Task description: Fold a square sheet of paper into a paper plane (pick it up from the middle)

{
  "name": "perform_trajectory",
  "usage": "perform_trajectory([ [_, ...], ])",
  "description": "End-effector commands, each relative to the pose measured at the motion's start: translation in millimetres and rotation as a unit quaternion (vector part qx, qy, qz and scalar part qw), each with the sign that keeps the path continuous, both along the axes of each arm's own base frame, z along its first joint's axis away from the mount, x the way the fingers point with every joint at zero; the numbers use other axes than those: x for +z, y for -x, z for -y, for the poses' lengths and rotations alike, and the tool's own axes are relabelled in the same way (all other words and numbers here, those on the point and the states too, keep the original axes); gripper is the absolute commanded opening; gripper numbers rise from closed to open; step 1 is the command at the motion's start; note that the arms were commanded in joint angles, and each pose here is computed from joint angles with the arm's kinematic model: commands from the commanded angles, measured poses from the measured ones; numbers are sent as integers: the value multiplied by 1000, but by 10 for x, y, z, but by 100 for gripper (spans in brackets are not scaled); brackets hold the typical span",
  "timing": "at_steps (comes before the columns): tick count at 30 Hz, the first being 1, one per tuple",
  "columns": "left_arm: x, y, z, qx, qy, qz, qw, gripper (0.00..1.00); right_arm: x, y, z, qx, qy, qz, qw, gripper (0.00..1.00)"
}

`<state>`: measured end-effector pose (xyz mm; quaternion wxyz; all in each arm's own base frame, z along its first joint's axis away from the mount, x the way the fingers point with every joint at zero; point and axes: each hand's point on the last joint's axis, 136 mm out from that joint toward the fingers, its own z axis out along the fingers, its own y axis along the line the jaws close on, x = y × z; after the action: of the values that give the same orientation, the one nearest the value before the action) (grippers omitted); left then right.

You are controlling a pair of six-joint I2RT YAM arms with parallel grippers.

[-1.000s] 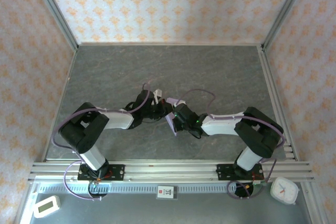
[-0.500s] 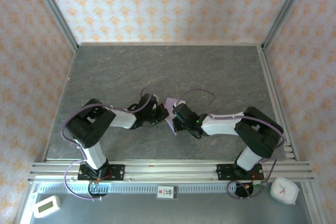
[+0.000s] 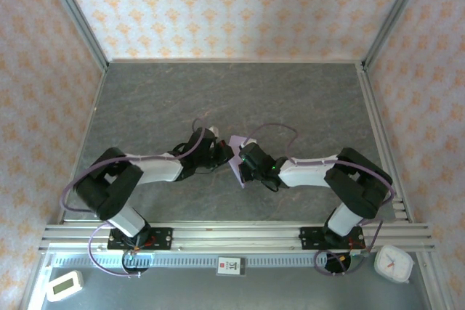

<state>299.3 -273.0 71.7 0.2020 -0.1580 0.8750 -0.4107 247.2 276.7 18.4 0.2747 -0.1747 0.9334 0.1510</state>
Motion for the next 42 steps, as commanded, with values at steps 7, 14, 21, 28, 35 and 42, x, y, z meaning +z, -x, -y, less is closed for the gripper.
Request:
perform_trajectory([
  [7, -101, 299, 209, -12, 47, -24, 999, 0, -309, 256, 263, 8, 56, -55, 997, 0],
  [14, -470, 390, 217, 7, 28, -67, 997, 0, -295, 253, 256, 7, 52, -55, 997, 0],
  [21, -701, 452, -25, 43, -42, -97, 993, 0, -294, 256, 248, 9, 52, -55, 997, 0],
  [28, -721, 415, -6, 35, -60, -93, 993, 0, -301, 260, 255, 11, 53, -55, 997, 0],
  [35, -135, 98, 45, 22, -58, -2, 998, 0, -296, 270, 265, 12, 55, -55, 997, 0],
  [42, 66, -84, 3, 1, -54, 30, 998, 0, -289, 277, 284, 9, 52, -54, 997, 0],
])
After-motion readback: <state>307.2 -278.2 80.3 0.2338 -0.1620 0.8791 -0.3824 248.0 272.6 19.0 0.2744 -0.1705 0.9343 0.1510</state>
